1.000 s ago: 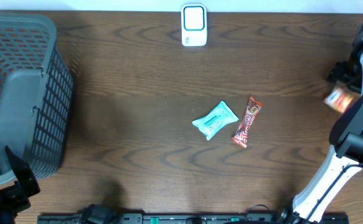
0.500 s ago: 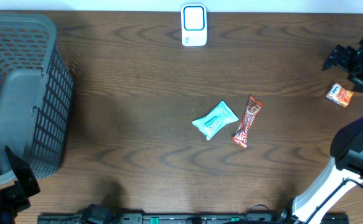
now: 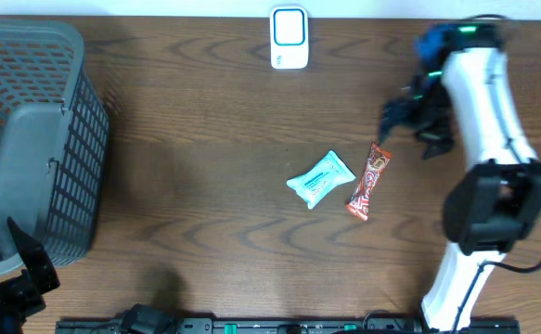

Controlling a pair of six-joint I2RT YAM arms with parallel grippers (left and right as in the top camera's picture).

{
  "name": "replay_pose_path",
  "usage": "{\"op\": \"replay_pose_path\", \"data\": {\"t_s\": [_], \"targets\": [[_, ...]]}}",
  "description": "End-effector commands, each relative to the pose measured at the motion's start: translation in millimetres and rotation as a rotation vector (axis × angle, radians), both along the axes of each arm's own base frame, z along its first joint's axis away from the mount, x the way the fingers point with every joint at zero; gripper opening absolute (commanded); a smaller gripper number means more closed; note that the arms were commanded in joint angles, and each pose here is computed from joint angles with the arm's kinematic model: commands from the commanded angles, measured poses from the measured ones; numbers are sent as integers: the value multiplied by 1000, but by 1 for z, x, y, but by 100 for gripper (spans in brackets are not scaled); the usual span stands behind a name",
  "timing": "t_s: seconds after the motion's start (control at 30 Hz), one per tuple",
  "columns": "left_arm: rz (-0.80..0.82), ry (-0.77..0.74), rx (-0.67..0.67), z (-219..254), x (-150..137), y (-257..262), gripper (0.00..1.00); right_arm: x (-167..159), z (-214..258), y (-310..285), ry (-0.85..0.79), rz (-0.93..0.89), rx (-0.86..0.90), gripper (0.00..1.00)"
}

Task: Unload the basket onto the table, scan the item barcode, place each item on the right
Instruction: 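Move the right gripper back over the green tissue pack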

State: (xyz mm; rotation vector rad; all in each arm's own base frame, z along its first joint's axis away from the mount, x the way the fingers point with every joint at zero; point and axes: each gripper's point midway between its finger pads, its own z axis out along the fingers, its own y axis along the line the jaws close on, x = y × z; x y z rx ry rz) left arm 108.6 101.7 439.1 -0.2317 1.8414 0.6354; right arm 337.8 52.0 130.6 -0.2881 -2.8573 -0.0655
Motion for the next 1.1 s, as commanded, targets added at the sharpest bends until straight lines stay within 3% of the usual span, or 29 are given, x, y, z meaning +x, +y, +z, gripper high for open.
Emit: {"op": "replay_pose_path", "data": {"t_s": [0.0,0.17,0.3,0.4,0.63,0.83,1.07], "targets": [[12,-7,-8,0,-1,1,98,-11,-9,21,-3,144,-203,95],[12,-7,-8,0,-1,1,98,-27,-23,59,-34,277,-329,95],[12,-7,-8,0,-1,1,98,-35,-40,91,-59,346,-292,99],[12,-7,-8,0,-1,1,98,-44,-50,103,-76,351,-323,95],[12,-7,-8,0,-1,1,98,-71,-55,154,-184,580,-406,99],[12,-7,-8,0,-1,1,98,-64,-69,182,-346,704,-447,99],[12,-7,-8,0,-1,1,98,-54,-80,160,-414,747,-598,96]]}}
